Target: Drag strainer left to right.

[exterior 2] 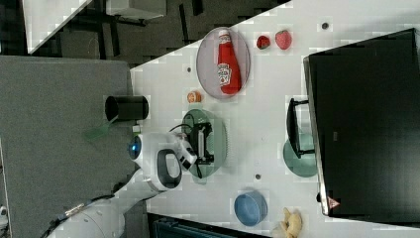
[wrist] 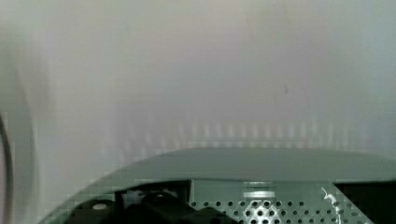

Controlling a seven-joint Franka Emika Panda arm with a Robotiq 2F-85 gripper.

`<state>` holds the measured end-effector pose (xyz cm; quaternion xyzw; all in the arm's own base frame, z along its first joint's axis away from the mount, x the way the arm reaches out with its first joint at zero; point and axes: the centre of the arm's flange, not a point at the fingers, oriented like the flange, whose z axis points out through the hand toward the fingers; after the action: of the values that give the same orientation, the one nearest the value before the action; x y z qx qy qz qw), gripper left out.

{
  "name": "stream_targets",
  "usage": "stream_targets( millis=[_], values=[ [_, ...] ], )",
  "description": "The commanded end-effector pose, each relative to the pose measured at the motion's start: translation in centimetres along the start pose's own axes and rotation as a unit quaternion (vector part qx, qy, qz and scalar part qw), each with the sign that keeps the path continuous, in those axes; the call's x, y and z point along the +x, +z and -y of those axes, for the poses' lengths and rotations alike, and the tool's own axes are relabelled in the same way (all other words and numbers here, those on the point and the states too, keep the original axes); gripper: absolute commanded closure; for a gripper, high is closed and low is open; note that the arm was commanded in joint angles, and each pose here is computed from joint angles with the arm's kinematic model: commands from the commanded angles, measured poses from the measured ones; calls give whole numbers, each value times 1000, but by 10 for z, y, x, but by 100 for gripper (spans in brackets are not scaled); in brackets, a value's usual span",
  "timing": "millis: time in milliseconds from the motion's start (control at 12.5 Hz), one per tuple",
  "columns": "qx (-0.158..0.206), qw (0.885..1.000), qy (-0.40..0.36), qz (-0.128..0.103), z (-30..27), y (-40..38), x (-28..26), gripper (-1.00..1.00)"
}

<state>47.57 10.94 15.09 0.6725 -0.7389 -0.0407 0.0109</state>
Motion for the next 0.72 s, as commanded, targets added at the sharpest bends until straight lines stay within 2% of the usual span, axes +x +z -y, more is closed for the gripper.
stream_targets(
  millis=[80,480,720],
  values=[
    [5,999,-36,-6,12,-6,33,-100],
    [8,997,-67,-20,20,-8,89,-100],
    [12,998,-45,-30,24,-11,122,-100]
  ],
)
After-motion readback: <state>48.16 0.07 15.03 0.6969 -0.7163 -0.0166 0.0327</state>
